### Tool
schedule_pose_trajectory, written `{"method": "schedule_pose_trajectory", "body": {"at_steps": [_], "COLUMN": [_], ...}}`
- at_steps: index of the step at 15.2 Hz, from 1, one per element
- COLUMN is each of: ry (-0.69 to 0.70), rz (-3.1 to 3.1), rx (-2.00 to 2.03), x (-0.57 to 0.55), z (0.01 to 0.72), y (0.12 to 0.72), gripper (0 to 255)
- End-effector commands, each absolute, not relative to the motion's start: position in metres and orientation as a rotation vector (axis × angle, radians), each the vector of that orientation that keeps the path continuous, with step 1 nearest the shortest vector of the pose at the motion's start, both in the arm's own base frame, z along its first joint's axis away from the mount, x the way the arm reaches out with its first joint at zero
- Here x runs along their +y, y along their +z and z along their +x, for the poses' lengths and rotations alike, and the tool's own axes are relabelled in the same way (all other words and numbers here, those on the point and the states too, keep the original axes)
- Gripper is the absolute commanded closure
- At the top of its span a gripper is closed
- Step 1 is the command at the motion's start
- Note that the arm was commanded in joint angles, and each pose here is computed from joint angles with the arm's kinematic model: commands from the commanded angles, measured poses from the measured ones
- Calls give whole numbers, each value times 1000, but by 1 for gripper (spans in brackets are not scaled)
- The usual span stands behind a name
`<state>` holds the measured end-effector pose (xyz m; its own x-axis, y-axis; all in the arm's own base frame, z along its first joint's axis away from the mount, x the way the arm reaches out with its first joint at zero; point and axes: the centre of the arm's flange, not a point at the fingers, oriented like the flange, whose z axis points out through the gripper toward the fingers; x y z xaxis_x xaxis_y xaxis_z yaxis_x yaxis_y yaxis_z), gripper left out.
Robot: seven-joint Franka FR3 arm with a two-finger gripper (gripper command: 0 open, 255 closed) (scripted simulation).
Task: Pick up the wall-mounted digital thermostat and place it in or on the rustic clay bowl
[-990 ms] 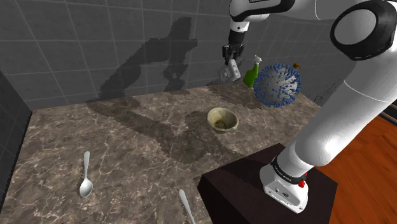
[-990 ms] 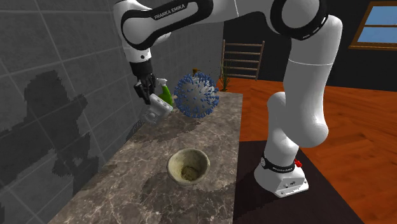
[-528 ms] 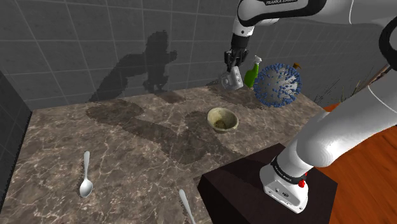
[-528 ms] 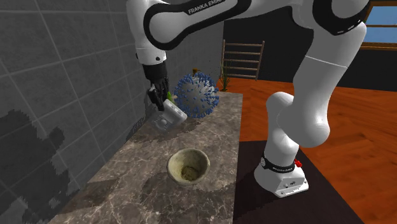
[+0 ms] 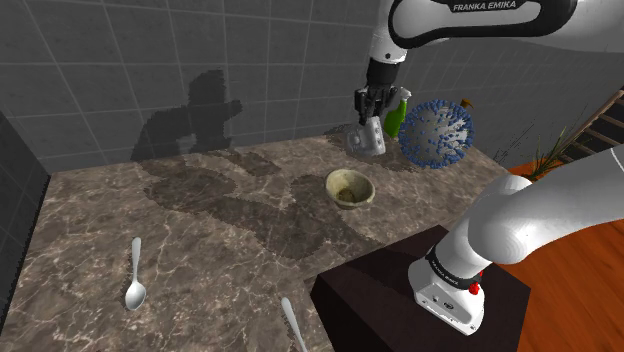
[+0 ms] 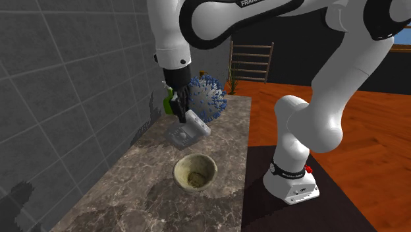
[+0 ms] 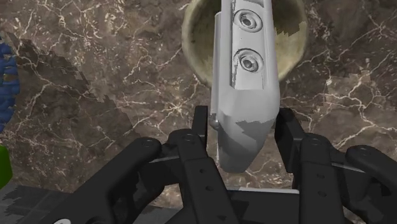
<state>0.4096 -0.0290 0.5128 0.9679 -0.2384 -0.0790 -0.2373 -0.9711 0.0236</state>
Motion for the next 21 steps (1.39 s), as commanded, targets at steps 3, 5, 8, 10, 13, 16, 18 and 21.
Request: {"method": "schedule_pose_trajectory", "body": {"at_steps": [3,5,8,10,13,16,18,21], "ry": [-127,-127,-127,-127,-127,-127,-127,-127], "rz": [3101,3101,3101,3101,3101,3101,3101,3101], "rx": [-377,-377,-377,-377,-377,-377,-377,-377], "x": [-22,-22,-22,-22,-22,-22,-22,-22], "z": [399,399,399,399,399,399,399,399], "y": [499,489,473,462,446,430,420,403], "gripper": [255,255,255,255,255,255,255,255]}}
